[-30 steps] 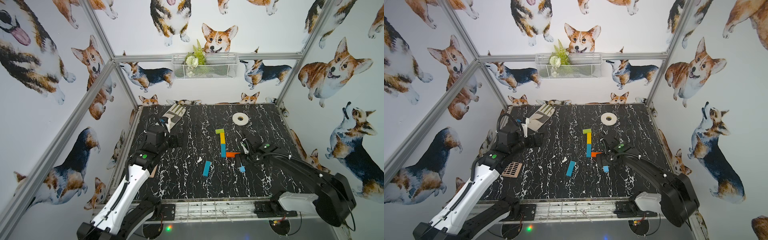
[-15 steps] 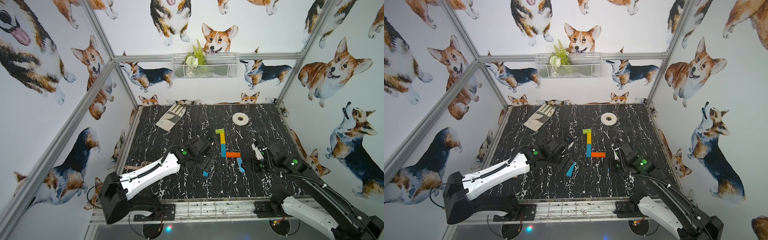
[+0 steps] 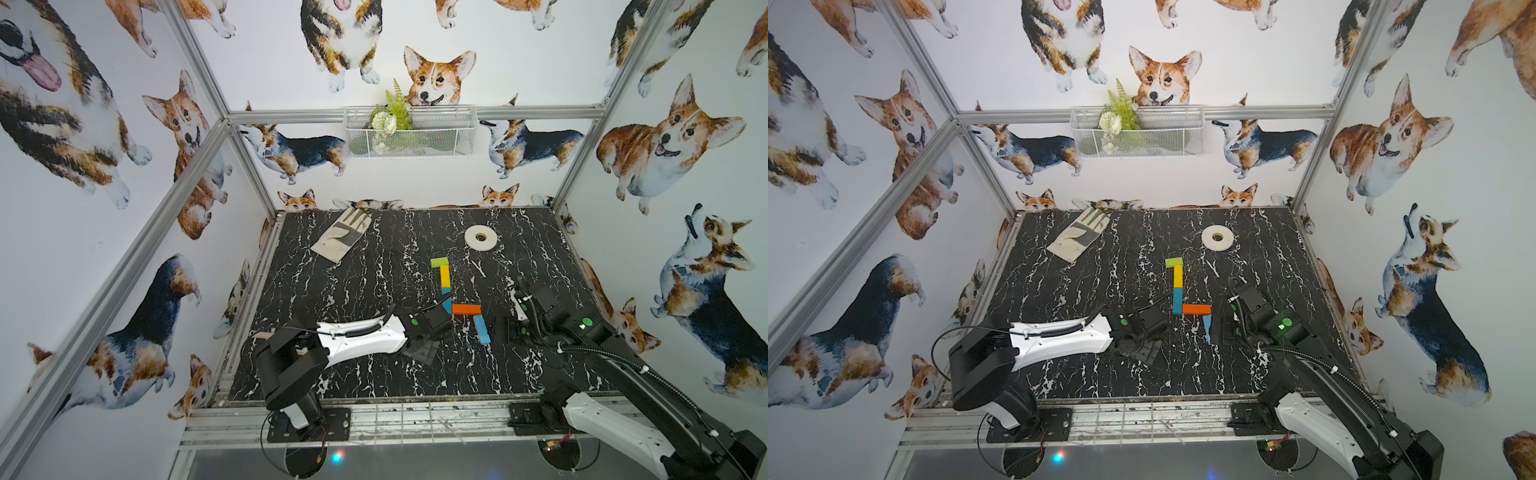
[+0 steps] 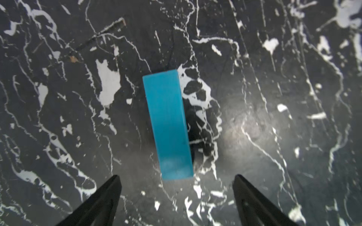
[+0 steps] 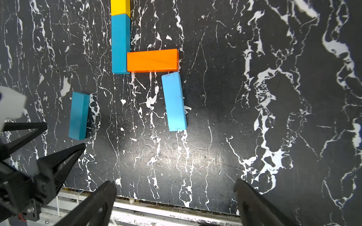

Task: Assemble a giraffe with building blocks
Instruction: Assemble the building block at the center of the board.

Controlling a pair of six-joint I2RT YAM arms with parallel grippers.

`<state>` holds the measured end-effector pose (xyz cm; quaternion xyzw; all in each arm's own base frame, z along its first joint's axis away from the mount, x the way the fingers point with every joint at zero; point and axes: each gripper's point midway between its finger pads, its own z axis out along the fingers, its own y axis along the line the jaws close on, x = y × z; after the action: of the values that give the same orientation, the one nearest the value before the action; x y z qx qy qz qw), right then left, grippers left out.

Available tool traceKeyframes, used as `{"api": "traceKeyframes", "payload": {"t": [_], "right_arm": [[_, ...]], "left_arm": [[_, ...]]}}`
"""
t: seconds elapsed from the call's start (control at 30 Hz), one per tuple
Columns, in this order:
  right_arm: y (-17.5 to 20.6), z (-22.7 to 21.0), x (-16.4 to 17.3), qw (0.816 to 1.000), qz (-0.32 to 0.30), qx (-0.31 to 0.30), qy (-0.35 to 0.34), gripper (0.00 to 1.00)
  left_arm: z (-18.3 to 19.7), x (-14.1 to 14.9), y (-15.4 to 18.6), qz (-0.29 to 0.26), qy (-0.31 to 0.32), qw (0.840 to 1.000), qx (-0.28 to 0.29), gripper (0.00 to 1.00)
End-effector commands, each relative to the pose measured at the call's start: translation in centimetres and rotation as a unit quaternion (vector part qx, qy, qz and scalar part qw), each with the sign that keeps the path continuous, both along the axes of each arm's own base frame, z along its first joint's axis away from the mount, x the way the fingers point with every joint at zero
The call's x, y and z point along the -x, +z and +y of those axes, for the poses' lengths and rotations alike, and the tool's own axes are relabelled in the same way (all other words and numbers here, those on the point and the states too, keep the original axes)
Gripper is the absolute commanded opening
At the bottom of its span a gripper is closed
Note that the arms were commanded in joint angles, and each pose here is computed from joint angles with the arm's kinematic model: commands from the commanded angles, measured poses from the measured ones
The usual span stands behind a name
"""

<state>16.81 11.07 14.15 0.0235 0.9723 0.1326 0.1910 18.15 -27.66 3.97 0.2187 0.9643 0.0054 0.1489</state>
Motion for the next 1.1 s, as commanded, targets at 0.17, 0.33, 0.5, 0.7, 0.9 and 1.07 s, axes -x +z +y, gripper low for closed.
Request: {"api": "traceKeyframes", "payload": {"t": [0.17, 0.33, 0.5, 0.7, 0.9, 1.07], "right_arm": [[0.7, -0.3, 0.2, 1.0, -0.013, -0.009, -0.009, 1.0], [0.7, -0.3, 0.1, 1.0, -0.013, -0.009, -0.009, 1.0], [0.7, -0.4, -0.1, 1.0, -0.013, -0.009, -0.013, 1.0], [0.7, -0.5, -0.2, 1.0, -0.012, -0.01, -0.017, 1.0], [1.2, -1.1, -0.8, 0.999, -0.016, -0.022, -0.037, 1.0], [1.4, -1.7, -1.8, 0.997, -0.014, -0.04, -0.059, 1.0]], "left_arm": [[-0.3, -1.1, -2.2, 0.013, 0.038, 0.999, 0.0, 0.72], [-0.5, -1.1, -2.3, 0.019, 0.036, 0.999, 0.007, 0.58], [-0.5, -0.7, -2.6, 0.028, 0.034, 0.999, 0.013, 0.43], [-0.2, 0.0, -2.9, 0.04, 0.037, 0.998, 0.025, 0.31], [-1.3, 1.0, -1.7, 0.042, 0.023, 0.998, 0.037, 0.3], [-3.5, 1.4, -1.1, 0.043, 0.009, 0.998, 0.047, 0.31]]}}
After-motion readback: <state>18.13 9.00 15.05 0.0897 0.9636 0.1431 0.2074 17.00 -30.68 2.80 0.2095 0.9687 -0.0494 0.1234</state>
